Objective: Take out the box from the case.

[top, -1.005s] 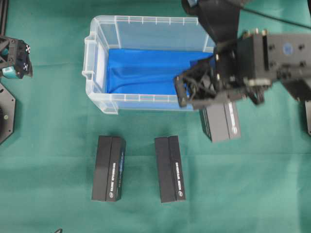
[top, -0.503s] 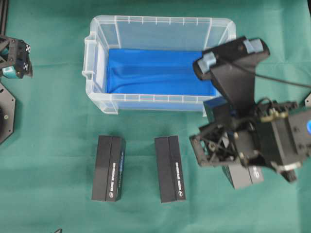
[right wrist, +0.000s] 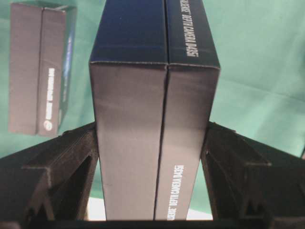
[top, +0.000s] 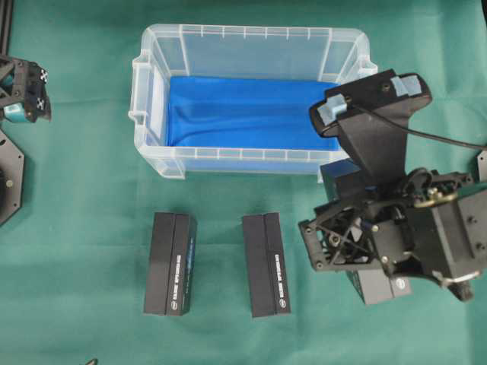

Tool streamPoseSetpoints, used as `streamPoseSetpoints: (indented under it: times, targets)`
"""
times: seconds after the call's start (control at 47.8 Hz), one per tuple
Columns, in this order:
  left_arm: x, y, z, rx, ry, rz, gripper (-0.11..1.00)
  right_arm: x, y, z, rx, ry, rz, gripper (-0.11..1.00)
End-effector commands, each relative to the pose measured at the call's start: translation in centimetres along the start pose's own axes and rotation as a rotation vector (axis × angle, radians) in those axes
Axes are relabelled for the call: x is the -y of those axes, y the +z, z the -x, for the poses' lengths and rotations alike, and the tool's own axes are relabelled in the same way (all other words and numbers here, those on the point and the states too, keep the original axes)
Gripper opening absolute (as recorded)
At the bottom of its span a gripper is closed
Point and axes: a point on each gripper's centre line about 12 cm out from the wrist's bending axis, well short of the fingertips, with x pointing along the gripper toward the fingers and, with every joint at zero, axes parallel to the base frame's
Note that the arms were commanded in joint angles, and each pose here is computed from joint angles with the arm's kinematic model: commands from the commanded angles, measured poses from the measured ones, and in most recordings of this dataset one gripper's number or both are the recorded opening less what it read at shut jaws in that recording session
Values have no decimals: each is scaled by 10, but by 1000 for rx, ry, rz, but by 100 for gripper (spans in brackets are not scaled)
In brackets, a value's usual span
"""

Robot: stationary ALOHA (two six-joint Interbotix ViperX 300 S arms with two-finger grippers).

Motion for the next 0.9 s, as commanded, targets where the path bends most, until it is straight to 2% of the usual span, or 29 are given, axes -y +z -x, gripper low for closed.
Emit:
streamPoseSetpoints:
  times: [0.0,0.272,0.377,0.544,0.67,0.879]
  targets:
    - [1,1,3,7,-17,0,92,7,2,20,-11,70,-12,66]
    - [2,1,3,9,-18,-1,92,7,-3,21,-14,72,-30,66]
    - [2,1,3,8,-16,-1,92,5,-4,15,-15,55,-25,66]
    - [2,1,3,9,-19,0,92,2,-17,-17,-55,-6,-1,66]
    - [2,1,3,9,-18,-1,92,-4,-28,-46,-90,27,-3,66]
    - [1,1,3,9,-17,-2,92,-8,-39,-91,-123,80,-60,66]
